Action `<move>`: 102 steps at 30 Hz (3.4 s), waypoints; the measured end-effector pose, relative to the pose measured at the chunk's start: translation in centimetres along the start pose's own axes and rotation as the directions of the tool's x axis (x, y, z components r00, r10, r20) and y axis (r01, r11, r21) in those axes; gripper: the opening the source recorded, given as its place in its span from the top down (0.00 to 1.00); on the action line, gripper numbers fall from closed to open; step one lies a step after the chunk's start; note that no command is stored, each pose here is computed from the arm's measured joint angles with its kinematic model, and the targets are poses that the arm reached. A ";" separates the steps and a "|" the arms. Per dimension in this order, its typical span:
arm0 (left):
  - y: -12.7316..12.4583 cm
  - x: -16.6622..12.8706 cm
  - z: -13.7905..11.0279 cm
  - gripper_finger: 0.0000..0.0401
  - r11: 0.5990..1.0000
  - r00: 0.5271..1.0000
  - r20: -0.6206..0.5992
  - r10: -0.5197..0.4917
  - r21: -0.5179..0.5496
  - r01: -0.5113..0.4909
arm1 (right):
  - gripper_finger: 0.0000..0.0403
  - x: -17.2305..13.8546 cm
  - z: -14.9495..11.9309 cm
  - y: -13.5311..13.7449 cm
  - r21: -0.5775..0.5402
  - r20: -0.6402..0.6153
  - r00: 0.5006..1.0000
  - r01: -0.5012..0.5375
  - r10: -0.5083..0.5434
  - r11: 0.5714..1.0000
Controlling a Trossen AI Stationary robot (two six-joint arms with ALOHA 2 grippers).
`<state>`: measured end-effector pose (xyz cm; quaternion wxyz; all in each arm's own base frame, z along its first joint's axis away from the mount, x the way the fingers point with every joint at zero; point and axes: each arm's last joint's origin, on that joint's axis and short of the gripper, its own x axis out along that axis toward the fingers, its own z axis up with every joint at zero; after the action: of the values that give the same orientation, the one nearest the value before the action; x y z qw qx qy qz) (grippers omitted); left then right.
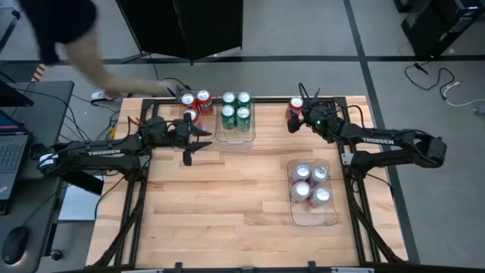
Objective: Sort soda cans
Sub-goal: Put the red soda can into the top left transparent bin
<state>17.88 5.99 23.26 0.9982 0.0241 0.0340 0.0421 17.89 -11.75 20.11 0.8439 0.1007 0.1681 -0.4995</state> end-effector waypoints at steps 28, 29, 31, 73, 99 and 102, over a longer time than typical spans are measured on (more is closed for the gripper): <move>0.0 0.0 -0.2 0.61 1.000 1.000 -0.015 -0.001 -0.007 0.001 | 0.30 5.1 -0.9 -1.6 0.022 -0.011 1.000 -0.029 0.030 0.999; 0.0 0.0 -0.2 0.61 1.000 1.000 -0.016 -0.001 -0.007 0.001 | 0.30 4.9 -0.9 -1.6 0.024 -0.010 0.999 -0.034 0.034 0.999; 0.0 0.0 -0.2 0.61 1.000 1.000 -0.016 -0.001 -0.007 0.001 | 0.31 4.5 -0.7 -1.7 0.031 -0.006 0.999 -0.047 0.047 0.998; 0.0 -0.3 0.7 0.61 0.995 0.998 0.056 0.027 -0.098 -0.022 | 0.28 5.9 5.1 5.5 -0.020 -0.194 0.980 -0.039 0.034 0.999; -0.2 -4.2 4.1 0.61 0.971 0.927 0.290 0.237 -0.071 -0.227 | 0.28 2.5 15.5 24.6 -0.031 0.087 0.936 -0.341 0.342 0.940; -0.3 -4.7 4.6 0.61 0.969 0.911 0.330 0.246 -0.059 -0.241 | 0.28 4.2 15.7 26.1 -0.045 0.072 0.935 -0.344 0.346 0.938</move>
<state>13.58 5.08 28.13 0.9766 0.0264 -0.1396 0.1616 45.56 -7.88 33.08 0.9258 0.0955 0.1224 -0.3447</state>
